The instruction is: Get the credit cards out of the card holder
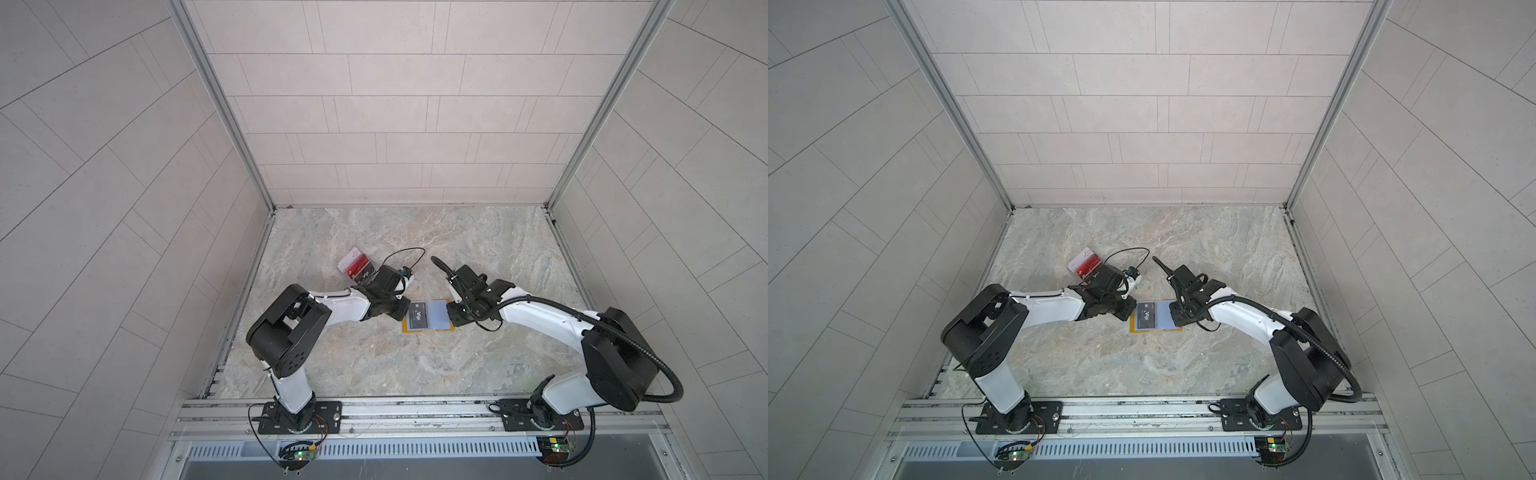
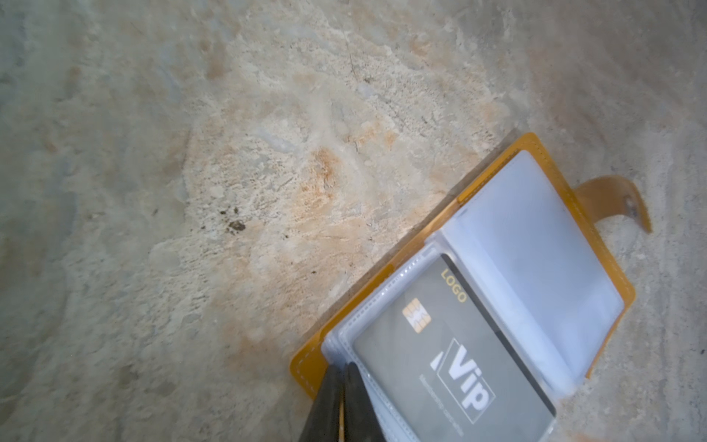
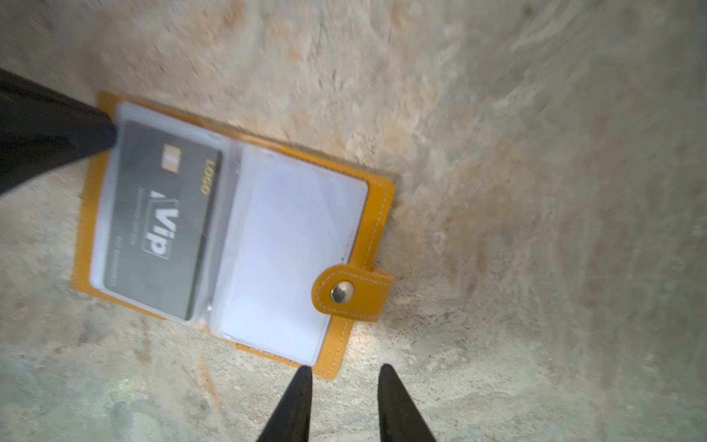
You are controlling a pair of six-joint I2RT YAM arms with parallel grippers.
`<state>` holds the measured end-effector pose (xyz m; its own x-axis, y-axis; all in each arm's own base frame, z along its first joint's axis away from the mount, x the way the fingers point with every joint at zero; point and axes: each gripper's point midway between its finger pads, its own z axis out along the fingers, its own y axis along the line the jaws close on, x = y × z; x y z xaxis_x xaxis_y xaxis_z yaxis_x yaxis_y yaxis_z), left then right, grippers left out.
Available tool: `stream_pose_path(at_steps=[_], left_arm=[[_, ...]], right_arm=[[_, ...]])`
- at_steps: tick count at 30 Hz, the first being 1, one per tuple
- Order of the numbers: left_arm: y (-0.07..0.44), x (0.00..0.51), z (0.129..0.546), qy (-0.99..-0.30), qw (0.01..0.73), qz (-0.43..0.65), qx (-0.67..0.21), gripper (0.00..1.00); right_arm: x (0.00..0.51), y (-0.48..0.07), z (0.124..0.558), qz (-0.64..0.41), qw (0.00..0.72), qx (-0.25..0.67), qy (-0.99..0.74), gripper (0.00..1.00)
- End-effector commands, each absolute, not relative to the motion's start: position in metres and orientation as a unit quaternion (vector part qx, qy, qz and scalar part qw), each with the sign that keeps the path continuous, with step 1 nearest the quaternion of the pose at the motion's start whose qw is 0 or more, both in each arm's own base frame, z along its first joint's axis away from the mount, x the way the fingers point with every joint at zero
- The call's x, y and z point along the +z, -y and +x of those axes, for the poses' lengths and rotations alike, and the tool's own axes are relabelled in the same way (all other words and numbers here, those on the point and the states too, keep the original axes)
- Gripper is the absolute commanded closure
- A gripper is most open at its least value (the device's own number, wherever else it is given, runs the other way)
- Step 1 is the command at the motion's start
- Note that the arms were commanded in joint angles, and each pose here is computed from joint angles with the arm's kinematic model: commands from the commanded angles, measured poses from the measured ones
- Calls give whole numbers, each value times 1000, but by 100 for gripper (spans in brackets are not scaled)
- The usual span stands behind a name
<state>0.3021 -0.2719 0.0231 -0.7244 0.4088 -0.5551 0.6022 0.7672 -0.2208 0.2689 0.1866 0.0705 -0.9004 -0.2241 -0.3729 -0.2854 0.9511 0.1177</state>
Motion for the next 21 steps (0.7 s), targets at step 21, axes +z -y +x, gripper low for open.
stream_pose_path(at_steps=[21], left_arm=[[268, 29, 263, -907, 212, 260, -255, 98]], right_arm=[[70, -270, 285, -125, 136, 286, -940, 70]])
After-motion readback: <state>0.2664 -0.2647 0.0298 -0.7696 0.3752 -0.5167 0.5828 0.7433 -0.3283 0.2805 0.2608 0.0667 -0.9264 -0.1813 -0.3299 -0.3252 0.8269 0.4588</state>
